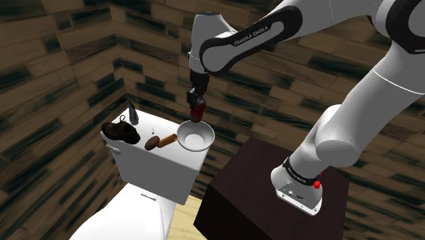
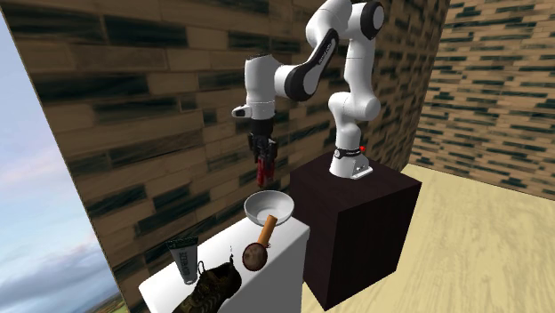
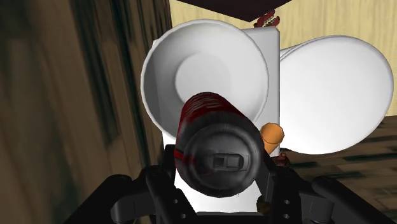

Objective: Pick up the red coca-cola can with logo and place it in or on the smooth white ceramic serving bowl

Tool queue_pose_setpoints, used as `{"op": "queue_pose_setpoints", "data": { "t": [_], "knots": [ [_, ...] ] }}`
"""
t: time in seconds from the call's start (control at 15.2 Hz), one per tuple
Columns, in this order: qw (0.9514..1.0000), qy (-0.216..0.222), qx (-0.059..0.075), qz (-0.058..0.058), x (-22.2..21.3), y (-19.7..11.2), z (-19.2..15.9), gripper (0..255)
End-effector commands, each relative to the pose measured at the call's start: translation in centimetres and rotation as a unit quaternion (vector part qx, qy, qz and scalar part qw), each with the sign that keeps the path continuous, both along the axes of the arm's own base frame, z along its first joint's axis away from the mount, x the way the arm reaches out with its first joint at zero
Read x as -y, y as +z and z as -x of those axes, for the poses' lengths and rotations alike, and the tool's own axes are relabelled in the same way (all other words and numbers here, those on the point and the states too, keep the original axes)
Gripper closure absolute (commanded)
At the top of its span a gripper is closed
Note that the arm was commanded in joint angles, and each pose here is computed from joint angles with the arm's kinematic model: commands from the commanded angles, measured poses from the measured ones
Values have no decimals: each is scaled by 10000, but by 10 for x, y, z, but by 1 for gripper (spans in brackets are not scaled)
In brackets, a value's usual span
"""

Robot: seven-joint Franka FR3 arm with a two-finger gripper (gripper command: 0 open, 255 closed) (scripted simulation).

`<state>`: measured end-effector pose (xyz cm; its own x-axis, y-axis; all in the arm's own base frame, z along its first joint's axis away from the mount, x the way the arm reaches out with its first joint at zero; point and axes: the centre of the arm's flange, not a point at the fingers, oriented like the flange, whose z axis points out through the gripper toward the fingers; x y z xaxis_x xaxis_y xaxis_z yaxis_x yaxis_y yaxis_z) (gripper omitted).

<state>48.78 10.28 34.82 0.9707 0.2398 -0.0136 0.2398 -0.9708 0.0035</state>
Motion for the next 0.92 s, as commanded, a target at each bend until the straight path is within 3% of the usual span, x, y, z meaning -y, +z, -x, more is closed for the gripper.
{"op": "queue_pose_setpoints", "data": {
  "t": [0.0,0.86],
  "knots": [
    [10000,-3,4,0,4,-6,15,255],
    [10000,-3,4,0,4,-75,15,255]
  ]
}}
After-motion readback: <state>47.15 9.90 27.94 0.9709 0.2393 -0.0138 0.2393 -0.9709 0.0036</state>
